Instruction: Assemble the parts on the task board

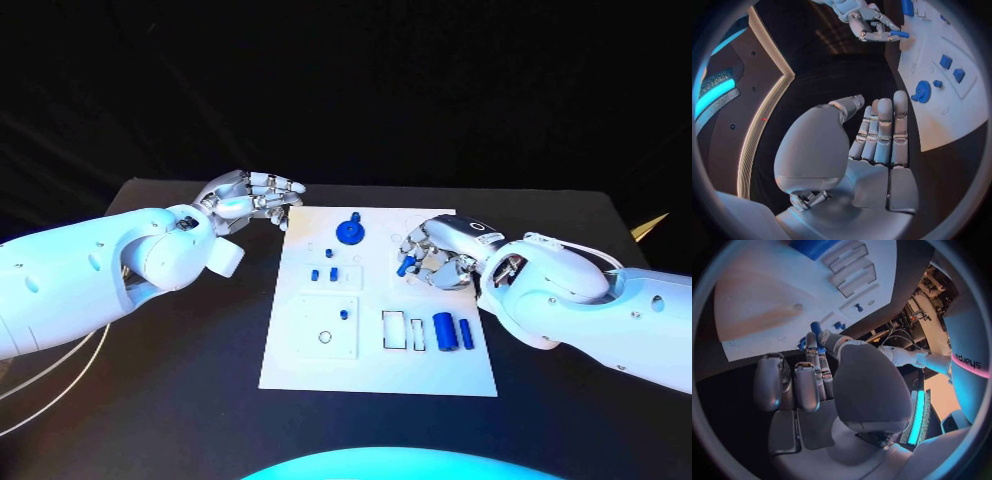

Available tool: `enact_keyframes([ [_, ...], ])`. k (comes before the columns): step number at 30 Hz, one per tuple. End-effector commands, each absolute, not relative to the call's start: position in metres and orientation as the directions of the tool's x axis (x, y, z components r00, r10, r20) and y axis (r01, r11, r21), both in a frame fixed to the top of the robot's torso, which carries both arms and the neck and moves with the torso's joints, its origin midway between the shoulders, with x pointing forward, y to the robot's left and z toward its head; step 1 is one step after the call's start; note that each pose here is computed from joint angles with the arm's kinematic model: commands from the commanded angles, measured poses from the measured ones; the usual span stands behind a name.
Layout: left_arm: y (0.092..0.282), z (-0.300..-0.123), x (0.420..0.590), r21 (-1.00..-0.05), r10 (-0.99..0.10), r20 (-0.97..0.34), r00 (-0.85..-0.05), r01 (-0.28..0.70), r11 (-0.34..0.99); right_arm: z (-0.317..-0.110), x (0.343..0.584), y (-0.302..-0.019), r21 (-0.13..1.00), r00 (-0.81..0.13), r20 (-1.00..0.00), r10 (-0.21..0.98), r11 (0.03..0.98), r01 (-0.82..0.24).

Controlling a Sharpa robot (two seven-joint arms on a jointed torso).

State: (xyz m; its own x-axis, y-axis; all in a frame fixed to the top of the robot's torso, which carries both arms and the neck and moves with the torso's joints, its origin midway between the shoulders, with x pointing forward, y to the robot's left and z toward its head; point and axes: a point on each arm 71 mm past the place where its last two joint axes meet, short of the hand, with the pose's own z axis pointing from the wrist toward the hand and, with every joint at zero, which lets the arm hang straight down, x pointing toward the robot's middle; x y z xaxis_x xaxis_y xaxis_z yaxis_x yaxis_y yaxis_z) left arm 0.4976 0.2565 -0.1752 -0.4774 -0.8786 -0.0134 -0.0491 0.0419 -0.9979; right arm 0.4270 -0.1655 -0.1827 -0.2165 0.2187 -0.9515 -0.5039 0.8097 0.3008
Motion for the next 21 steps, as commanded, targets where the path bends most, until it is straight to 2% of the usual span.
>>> enact_keyframes([
  [1, 0.253, -0.174, 0.498, -0.999, -0.869, -0.004, -0.495, -0.045, 0.031, -0.177, 0.421, -0.156, 0.339, -0.222, -0.940, 0.259, 0.783, -0.521],
  [10, 0.248, -0.175, 0.499, -0.999, -0.865, 0.001, -0.503, -0.047, 0.027, -0.177, 0.398, -0.112, 0.383, -0.270, -0.924, 0.273, 0.693, -0.611],
  [21, 0.242, -0.176, 0.499, -0.999, -0.858, 0.006, -0.514, -0.048, 0.022, -0.201, 0.377, -0.070, 0.412, -0.329, -0.911, 0.251, 0.617, -0.671],
])
